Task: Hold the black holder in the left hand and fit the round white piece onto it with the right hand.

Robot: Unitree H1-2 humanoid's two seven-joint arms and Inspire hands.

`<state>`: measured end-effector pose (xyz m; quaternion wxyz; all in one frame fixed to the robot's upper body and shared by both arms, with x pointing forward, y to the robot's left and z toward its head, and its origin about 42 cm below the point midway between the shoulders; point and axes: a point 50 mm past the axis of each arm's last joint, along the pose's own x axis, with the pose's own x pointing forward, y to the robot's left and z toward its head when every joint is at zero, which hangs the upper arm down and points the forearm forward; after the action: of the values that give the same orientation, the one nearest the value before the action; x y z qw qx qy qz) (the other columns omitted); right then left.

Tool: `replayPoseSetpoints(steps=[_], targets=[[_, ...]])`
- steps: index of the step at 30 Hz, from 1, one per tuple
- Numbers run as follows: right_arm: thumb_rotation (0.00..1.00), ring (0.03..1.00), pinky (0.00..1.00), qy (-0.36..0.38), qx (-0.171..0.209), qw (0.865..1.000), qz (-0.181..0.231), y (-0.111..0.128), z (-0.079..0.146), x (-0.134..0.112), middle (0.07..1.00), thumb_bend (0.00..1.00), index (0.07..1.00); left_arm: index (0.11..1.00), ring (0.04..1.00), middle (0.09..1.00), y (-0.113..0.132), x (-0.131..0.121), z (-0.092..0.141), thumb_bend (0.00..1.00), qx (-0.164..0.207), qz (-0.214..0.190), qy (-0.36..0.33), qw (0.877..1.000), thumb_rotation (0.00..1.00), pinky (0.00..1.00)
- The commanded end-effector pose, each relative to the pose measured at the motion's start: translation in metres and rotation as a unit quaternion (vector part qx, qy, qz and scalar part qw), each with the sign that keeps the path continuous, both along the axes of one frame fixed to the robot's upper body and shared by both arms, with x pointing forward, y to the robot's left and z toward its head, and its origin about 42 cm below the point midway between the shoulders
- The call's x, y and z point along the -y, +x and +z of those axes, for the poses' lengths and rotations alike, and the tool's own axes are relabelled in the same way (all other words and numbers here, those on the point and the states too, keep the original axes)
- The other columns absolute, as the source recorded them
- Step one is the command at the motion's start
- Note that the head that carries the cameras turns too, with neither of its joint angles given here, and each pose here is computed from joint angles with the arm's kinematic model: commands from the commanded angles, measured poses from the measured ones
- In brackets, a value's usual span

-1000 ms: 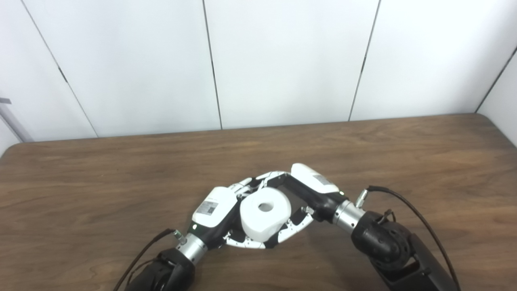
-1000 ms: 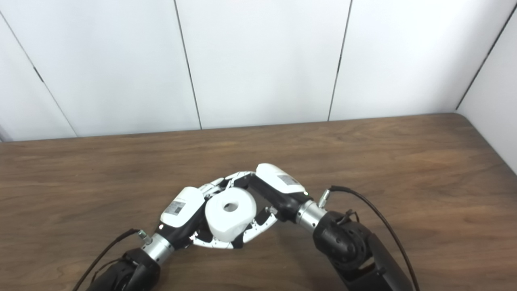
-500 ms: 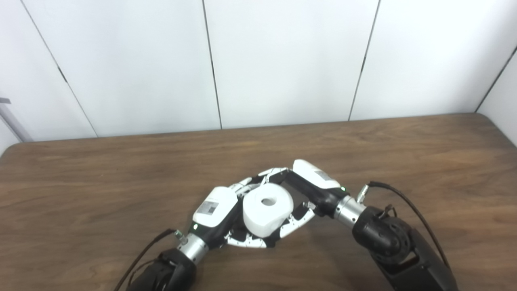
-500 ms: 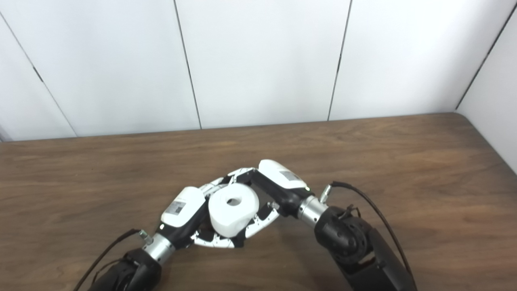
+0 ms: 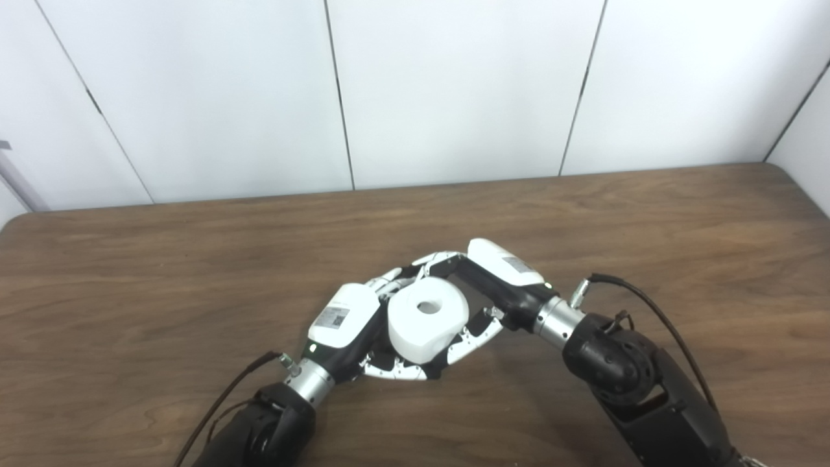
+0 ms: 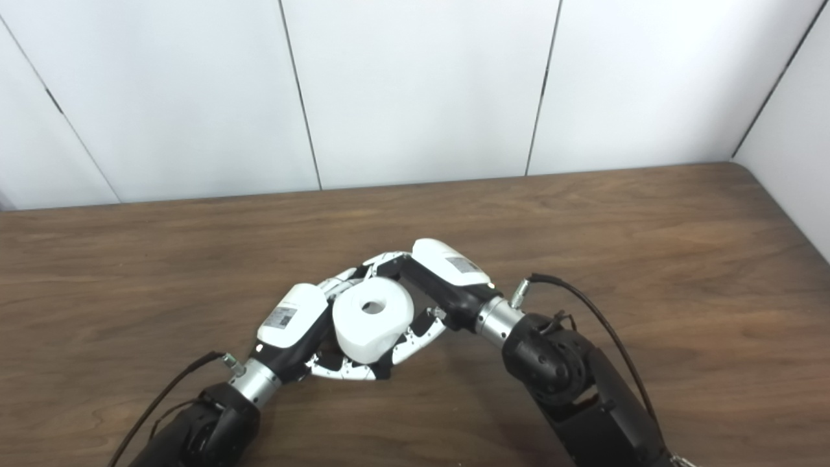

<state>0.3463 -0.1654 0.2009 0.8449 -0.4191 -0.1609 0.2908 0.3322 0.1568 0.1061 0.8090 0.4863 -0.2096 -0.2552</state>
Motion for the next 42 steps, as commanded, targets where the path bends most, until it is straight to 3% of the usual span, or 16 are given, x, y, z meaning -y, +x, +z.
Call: replayPoseSetpoints(steps=[1, 19, 20, 21, 23, 24, 30, 42], targets=[[0.13, 0.820, 0.72, -0.035, -0.009, 0.999, 0.000, 0.003, -0.010, -0.005, 0.781, 0.52, 0.482, 0.479, 0.931, 0.859, -0.034, -0.005, -0.051, 0.52, -0.097, -0.016, 0.089, 0.991, 0.06, 0.86], [0.14, 0.808, 0.69, -0.047, -0.011, 0.999, 0.001, 0.002, -0.012, -0.003, 0.791, 0.52, 0.491, 0.480, 0.935, 0.860, -0.034, -0.007, -0.050, 0.52, -0.103, -0.014, 0.088, 0.991, 0.06, 0.86], [0.19, 0.805, 0.68, -0.047, -0.013, 0.999, 0.000, 0.001, -0.010, -0.003, 0.818, 0.70, 0.675, 0.480, 0.935, 0.861, -0.034, -0.007, -0.051, 0.52, -0.103, -0.013, 0.088, 0.991, 0.06, 0.86], [0.23, 0.807, 0.68, -0.045, -0.014, 0.999, -0.001, 0.000, -0.008, -0.003, 0.842, 0.77, 0.785, 0.480, 0.935, 0.860, -0.034, -0.007, -0.051, 0.52, -0.103, -0.013, 0.088, 0.991, 0.06, 0.86], [0.28, 0.830, 0.68, -0.037, -0.014, 0.999, -0.007, -0.001, -0.004, -0.002, 0.898, 0.88, 0.947, 0.480, 0.932, 0.859, -0.033, -0.008, -0.051, 0.52, -0.101, -0.014, 0.087, 0.991, 0.06, 0.86], [0.29, 0.842, 0.68, -0.032, -0.013, 0.999, -0.010, -0.001, -0.002, -0.002, 0.914, 0.91, 0.973, 0.480, 0.931, 0.858, -0.033, -0.008, -0.051, 0.52, -0.101, -0.013, 0.087, 0.991, 0.06, 0.86], [0.32, 0.912, 0.74, -0.014, -0.001, 1.000, -0.017, 0.000, 0.006, 0.001, 0.986, 0.98, 1.000, 0.480, 0.935, 0.862, -0.032, -0.008, -0.052, 0.52, -0.106, -0.011, 0.089, 0.990, 0.06, 0.87], [0.32, 0.908, 0.74, -0.010, 0.008, 1.000, -0.016, 0.002, 0.008, 0.004, 0.975, 1.00, 1.000, 0.480, 0.930, 0.861, -0.031, -0.008, -0.051, 0.52, -0.104, -0.011, 0.087, 0.991, 0.06, 0.86]])
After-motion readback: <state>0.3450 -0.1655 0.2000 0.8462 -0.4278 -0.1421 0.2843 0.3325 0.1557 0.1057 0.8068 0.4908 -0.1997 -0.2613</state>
